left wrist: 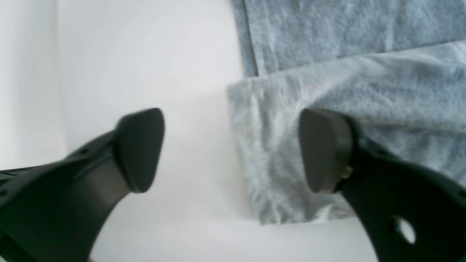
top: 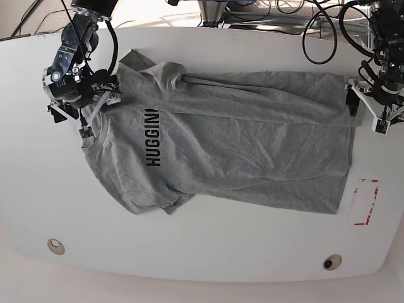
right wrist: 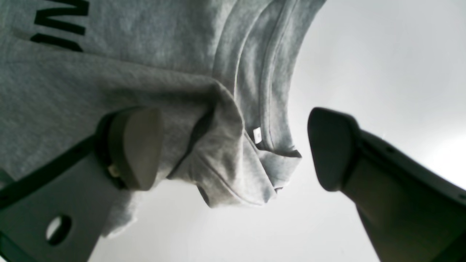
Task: Layout the t-shirt on the table in an organized manner, then fold the t-shirt properly
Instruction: 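Drag the shirt edge with both grippers to smooth it flat, then open both grippers and release the shirt edge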
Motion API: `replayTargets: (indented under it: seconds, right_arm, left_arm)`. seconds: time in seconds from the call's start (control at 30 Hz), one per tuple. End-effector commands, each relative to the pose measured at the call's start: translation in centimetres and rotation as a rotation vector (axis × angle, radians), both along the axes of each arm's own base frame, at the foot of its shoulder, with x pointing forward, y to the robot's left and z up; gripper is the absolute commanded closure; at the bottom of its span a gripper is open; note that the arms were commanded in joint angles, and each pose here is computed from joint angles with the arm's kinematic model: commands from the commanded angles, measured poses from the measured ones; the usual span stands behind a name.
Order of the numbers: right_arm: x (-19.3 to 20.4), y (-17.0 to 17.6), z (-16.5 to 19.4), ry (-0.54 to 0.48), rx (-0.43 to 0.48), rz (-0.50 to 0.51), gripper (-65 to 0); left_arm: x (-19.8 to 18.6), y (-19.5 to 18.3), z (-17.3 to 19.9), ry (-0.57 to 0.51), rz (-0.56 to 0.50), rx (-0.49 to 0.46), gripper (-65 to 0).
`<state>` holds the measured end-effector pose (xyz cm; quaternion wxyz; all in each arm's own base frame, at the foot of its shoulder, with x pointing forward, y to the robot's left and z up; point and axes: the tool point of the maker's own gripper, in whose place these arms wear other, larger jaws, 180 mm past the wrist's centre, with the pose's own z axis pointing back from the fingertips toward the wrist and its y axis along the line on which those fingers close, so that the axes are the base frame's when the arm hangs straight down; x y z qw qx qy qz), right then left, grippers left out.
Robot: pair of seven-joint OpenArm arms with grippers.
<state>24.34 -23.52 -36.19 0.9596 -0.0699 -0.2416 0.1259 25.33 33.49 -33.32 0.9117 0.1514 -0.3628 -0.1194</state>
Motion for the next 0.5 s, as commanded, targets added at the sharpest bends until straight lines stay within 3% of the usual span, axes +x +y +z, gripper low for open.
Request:
replayTargets:
  seconds: [0.0,0.2,0.47]
  right_arm:
    - [-0.3,0.1,1.0,-0.030,-0.016,0.025,-59.5]
    - [-2.5,2.9,-0.3,0.000,0.105,0.143,-56.0]
    - [-4.9,4.9,-0.9,0.000,0.274,0.144,-52.0]
  left_arm:
    - [0.9,0.9,1.8,-0.049,-0.001,0.046,-55.7]
    - [1.5,1.1,3.7,-0.103,0.002,0.067,-54.9]
    - [1.7,1.5,4.5,-0.126,0.011,0.074,-54.9]
